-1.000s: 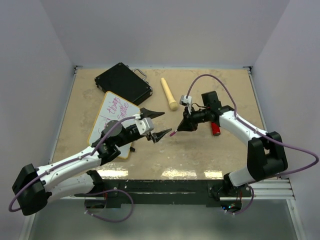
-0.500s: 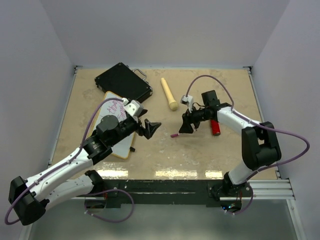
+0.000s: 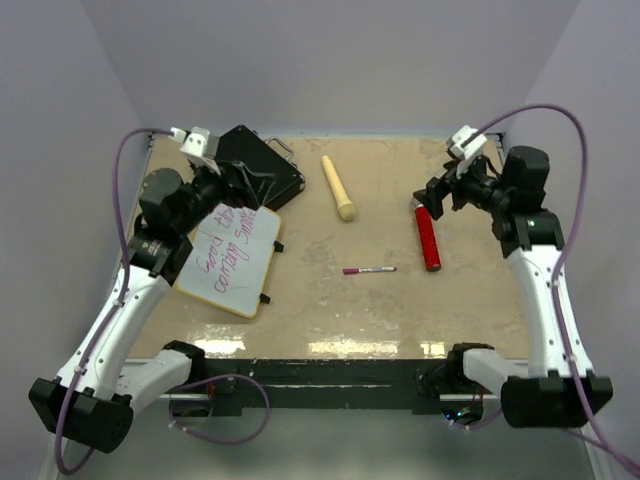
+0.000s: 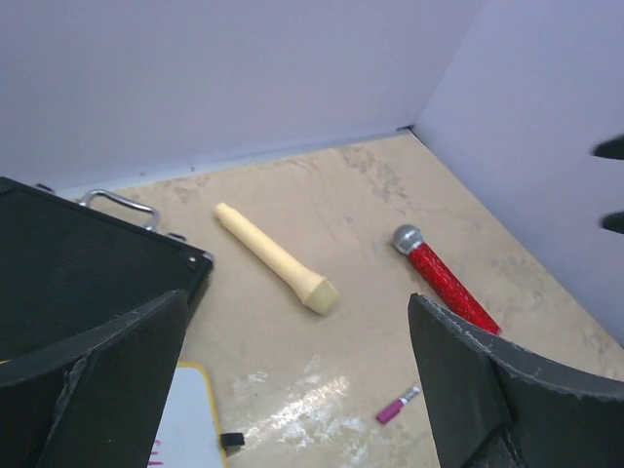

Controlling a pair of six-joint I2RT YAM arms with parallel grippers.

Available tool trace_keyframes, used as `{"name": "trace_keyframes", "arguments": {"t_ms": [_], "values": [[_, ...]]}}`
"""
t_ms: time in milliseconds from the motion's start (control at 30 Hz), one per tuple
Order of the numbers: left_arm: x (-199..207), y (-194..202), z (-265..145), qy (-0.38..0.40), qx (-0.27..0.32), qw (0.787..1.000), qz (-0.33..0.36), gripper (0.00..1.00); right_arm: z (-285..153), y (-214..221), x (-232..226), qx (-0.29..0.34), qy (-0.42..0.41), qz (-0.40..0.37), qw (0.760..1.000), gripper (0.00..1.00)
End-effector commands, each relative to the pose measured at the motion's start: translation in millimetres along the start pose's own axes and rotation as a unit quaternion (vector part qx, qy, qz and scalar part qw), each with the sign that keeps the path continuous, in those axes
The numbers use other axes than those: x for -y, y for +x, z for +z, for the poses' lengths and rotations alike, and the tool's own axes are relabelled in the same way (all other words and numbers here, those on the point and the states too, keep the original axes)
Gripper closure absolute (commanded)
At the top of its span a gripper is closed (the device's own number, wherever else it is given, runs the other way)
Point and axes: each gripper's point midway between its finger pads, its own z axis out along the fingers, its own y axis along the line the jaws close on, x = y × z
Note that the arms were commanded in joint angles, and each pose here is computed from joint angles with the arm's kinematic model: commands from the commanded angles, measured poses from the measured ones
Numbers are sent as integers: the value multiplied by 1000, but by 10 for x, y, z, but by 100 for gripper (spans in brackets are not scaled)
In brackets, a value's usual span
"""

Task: Write a sentence on the whiteboard
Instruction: Put down the whiteboard marker at the center of the board, then reset both arms

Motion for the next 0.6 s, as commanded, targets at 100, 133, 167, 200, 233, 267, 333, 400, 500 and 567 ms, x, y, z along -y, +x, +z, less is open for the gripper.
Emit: {"name": "trace_keyframes", "arguments": {"t_ms": [100, 133, 167, 200, 233, 267, 333, 400, 500, 567], "values": [[-10, -482, -118, 2, 16, 1000, -3, 0, -731, -741, 207, 120, 189, 100, 969, 1], [-5, -474, -130, 3, 16, 1000, -2, 0, -773, -783, 230, 127, 200, 113, 965, 1], [4, -447, -158, 4, 15, 1000, -2, 0, -862, -843, 316, 140, 232, 137, 953, 1], [-5, -429, -175, 2, 14, 1000, 1, 0, -913, -890, 318, 148, 238, 136, 950, 2], [-6, -421, -196, 0, 15, 1000, 3, 0, -951, -921, 344, 154, 248, 140, 946, 1], [-4, -417, -231, -2, 17, 1000, 6, 0, -1012, -957, 409, 163, 270, 149, 937, 2], [-34, -419, -267, -12, 19, 1000, 12, 0, -1048, -987, 432, 167, 278, 153, 933, 1], [-29, -440, -303, -16, 22, 1000, 17, 0, -1073, -1002, 454, 173, 286, 158, 929, 1], [-26, -454, -329, -17, 23, 999, 21, 0, -1091, -991, 463, 176, 293, 156, 927, 1], [-29, -437, -332, -17, 21, 999, 23, 0, -1109, -978, 462, 176, 297, 147, 927, 1]]}}
